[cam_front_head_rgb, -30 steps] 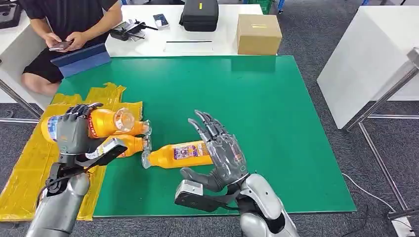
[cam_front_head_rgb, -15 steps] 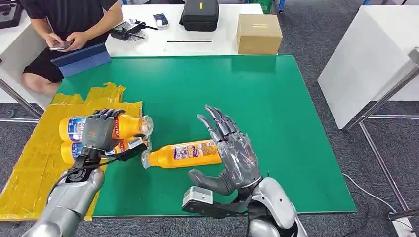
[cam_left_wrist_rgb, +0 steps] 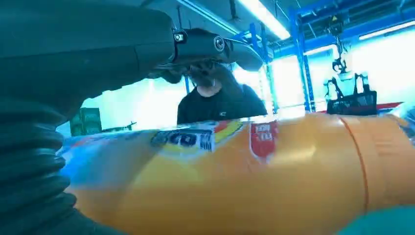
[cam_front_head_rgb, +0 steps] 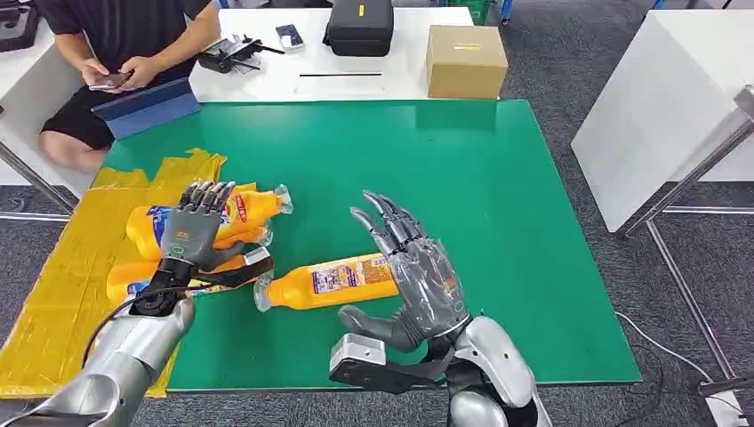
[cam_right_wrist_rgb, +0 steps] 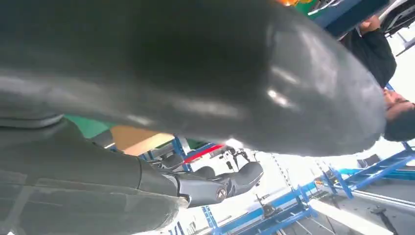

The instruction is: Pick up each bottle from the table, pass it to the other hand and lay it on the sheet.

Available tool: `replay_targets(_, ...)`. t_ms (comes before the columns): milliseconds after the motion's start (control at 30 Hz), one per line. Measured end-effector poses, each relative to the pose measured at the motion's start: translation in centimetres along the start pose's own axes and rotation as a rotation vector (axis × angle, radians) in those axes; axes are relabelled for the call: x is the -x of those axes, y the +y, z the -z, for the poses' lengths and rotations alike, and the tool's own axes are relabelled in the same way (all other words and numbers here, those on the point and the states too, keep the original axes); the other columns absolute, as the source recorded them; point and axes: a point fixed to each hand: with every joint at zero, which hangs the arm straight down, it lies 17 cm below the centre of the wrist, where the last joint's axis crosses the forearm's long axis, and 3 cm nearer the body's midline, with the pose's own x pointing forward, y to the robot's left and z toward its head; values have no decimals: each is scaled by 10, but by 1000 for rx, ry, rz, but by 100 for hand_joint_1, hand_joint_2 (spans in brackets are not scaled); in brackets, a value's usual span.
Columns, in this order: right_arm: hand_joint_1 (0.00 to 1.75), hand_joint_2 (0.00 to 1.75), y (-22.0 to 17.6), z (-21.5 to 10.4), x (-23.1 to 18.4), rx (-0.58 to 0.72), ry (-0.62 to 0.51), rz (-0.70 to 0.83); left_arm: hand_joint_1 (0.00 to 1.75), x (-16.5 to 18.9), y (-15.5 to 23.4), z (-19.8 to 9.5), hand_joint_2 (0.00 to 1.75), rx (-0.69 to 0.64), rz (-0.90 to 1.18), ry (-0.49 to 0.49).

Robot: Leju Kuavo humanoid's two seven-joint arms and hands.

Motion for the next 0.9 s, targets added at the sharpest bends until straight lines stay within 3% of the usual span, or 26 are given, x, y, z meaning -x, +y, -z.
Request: replay_targets(900,0,0,2,4,8,-6,11,7,0,6,15,8,0,-55,-113,6)
